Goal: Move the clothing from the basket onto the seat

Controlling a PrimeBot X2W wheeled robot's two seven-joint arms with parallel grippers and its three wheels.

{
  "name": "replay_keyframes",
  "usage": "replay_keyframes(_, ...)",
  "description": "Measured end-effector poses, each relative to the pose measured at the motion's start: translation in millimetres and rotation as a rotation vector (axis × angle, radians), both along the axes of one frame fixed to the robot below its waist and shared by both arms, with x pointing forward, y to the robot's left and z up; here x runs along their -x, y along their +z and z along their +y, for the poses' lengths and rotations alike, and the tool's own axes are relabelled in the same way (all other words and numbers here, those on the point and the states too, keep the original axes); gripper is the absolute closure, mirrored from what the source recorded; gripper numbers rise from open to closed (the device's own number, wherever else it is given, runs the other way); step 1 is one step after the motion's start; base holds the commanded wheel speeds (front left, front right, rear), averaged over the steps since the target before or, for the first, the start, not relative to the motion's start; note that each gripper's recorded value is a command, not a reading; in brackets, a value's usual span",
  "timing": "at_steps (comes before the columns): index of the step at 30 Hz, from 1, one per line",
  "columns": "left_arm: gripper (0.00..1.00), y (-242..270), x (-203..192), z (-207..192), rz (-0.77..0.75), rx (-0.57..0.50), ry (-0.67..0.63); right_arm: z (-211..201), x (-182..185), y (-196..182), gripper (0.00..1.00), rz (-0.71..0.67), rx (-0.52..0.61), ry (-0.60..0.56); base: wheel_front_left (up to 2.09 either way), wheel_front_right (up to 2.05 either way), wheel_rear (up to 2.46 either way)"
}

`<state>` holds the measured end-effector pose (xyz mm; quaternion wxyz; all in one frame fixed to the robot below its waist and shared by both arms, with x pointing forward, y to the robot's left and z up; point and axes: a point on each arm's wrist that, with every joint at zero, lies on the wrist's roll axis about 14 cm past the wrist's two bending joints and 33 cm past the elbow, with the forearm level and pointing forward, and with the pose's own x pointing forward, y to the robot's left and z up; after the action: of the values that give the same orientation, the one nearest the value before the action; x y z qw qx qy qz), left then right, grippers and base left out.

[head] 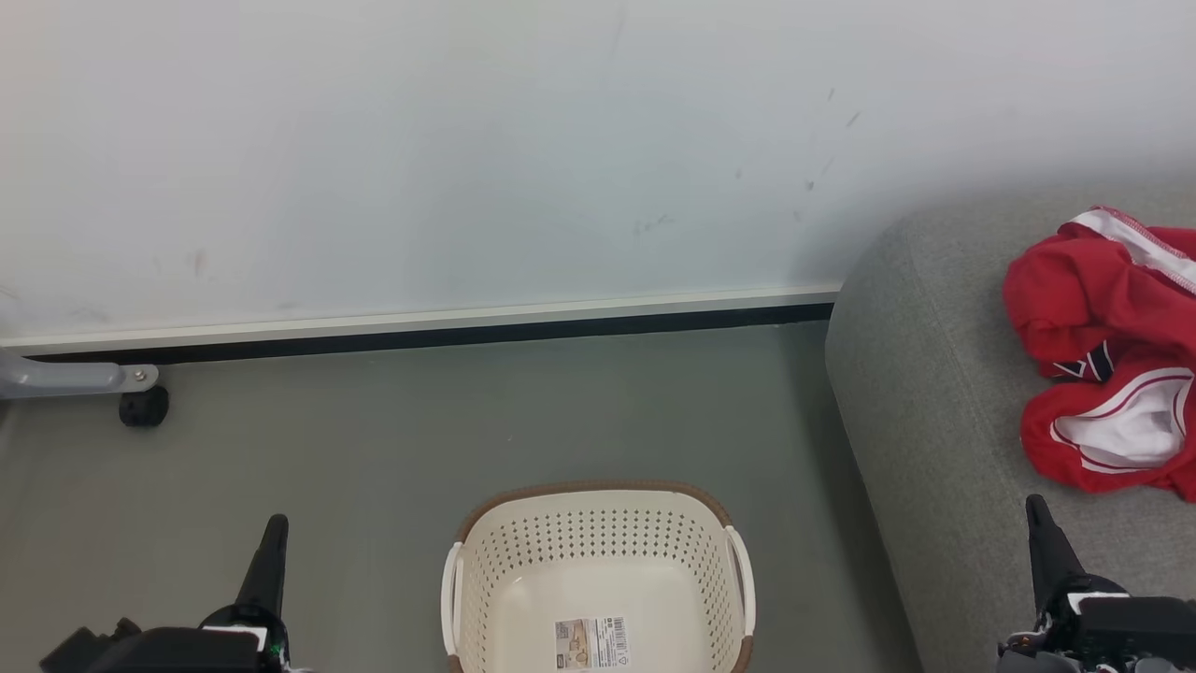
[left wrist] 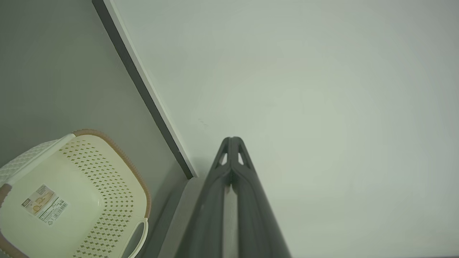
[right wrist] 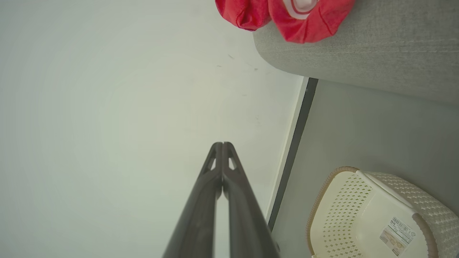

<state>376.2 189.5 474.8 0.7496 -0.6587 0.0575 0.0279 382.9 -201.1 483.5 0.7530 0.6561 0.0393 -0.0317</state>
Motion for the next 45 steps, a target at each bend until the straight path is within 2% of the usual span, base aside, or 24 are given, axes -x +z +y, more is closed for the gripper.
replay_keyframes(9, 1.00, 5.0, -2.7, 1.9, -0.028, 0.115, 0.025, -3.8, 1.4, -0.9, 1.00, -0.017, -0.135, -0.034, 0.00, 0.00, 0.00)
replay_keyframes(45, 1.00, 4.8, -2.5, 1.5, -0.032, 0.131, 0.026, -3.9, 1.5, -0.8, 1.00, -0.019, -0.138, -0.036, 0.00, 0.00, 0.00)
